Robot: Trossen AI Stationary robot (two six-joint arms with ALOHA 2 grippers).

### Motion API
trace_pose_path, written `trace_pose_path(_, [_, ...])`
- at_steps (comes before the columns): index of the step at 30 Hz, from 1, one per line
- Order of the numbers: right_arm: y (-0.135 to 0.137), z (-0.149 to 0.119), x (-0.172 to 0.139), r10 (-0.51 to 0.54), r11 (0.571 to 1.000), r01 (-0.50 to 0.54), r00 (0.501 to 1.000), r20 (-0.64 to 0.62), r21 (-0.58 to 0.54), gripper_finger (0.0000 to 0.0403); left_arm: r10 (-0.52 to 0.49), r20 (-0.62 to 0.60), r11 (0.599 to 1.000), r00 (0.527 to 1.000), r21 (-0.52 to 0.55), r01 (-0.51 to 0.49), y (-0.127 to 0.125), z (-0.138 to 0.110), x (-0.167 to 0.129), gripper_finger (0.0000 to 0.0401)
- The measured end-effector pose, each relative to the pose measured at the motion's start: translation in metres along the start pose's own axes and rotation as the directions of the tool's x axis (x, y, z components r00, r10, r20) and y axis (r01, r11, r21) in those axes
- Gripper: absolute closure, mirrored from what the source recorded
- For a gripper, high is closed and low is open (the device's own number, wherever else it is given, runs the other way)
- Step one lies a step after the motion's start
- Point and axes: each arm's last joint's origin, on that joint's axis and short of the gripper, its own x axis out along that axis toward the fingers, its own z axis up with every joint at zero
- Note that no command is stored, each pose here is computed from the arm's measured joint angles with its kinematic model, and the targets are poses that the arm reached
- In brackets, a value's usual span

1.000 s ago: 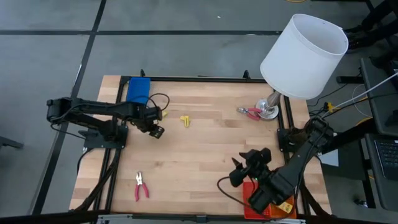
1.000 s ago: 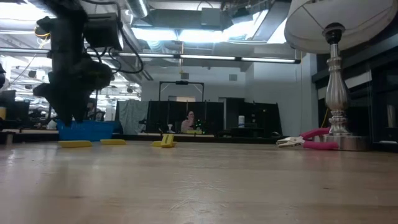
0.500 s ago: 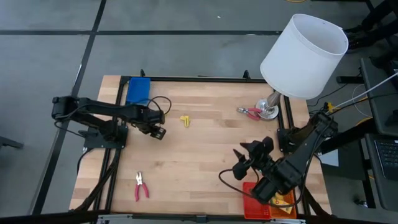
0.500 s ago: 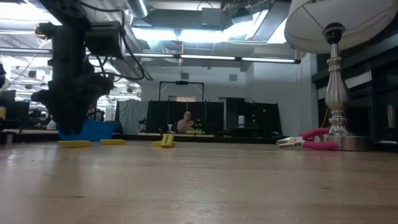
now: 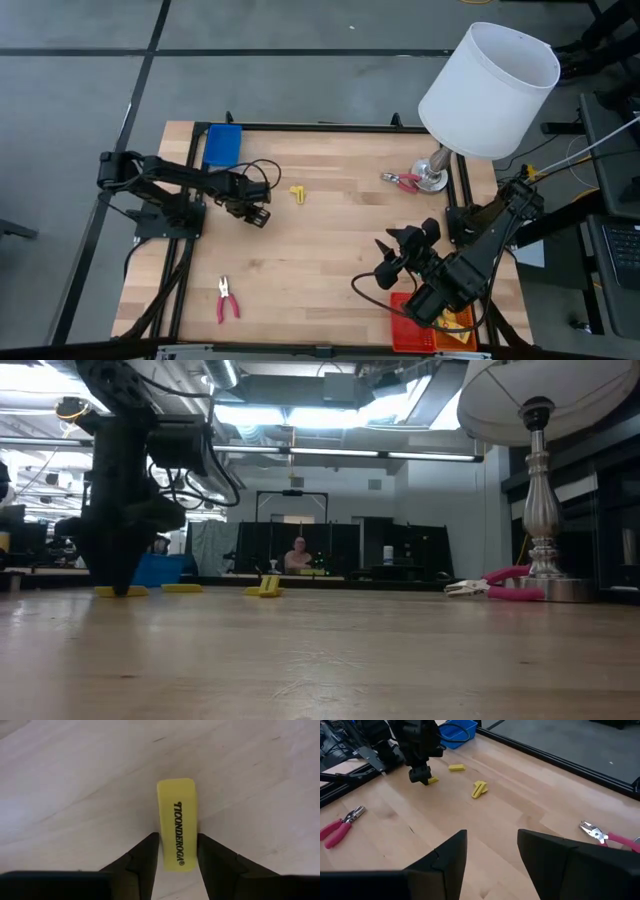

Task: Pick & Place School Supplies
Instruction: Put the yellow eraser into the blue bin

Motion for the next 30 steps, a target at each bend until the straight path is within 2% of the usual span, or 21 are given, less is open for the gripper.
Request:
trace_pose_path(5, [0.0,0.0,0.0,0.0,1.0,0.0,1.0,0.0,-0.001,0.0225,-0.014,0.035,1.0,0.999,0.007,0.013,0.001,0.0,-0.004,0.0311])
trace_pose_path(8, [0.0,0.0,0.0,0.0,1.0,0.0,1.0,0.0,0.0,0.0225,-0.103,0.15,0.995,0.983,0.016,0.102,-0.003,0.006,-0.014,0.0335])
trace_pose_path(11, [0.0,0.0,0.0,0.001,1.0,-0.001,1.0,0.012,0.004,0.0225,-0.228,0.228,0.973,0.947,0.036,0.226,-0.005,0.009,-0.031,0.0336])
trace_pose_path(13, [0.0,0.001,0.0,0.002,1.0,-0.002,1.0,0.023,0.01,0.0225,-0.325,0.307,0.943,0.895,0.028,0.333,-0.006,0.013,-0.046,0.0335])
trace_pose_path(15, [0.0,0.001,0.0,0.002,1.0,-0.002,1.0,0.026,0.011,0.0225,-0.346,0.395,0.923,0.851,-0.019,0.385,0.0,0.016,-0.06,0.033])
trace_pose_path(21, [0.0,0.002,0.0,0.005,0.999,-0.007,0.998,0.058,0.031,0.0225,-0.184,0.575,0.892,0.797,-0.243,0.381,0.035,0.026,-0.081,0.0334])
trace_pose_path(24, [0.0,0.002,0.0,0.006,0.999,-0.008,0.998,0.069,0.035,0.0225,-0.131,0.591,0.887,0.796,-0.288,0.36,0.049,0.031,-0.084,0.0335])
trace_pose_path(27, [0.0,0.002,0.001,0.004,0.999,-0.007,0.998,0.07,0.039,0.0225,-0.036,0.566,0.899,0.824,-0.342,0.274,0.062,0.036,-0.086,0.0336])
trace_pose_path(30, [0.0,0.002,0.001,0.004,0.999,-0.007,0.998,0.07,0.046,0.0225,0.018,0.59,0.898,0.807,-0.364,0.246,0.071,0.045,-0.096,0.0336])
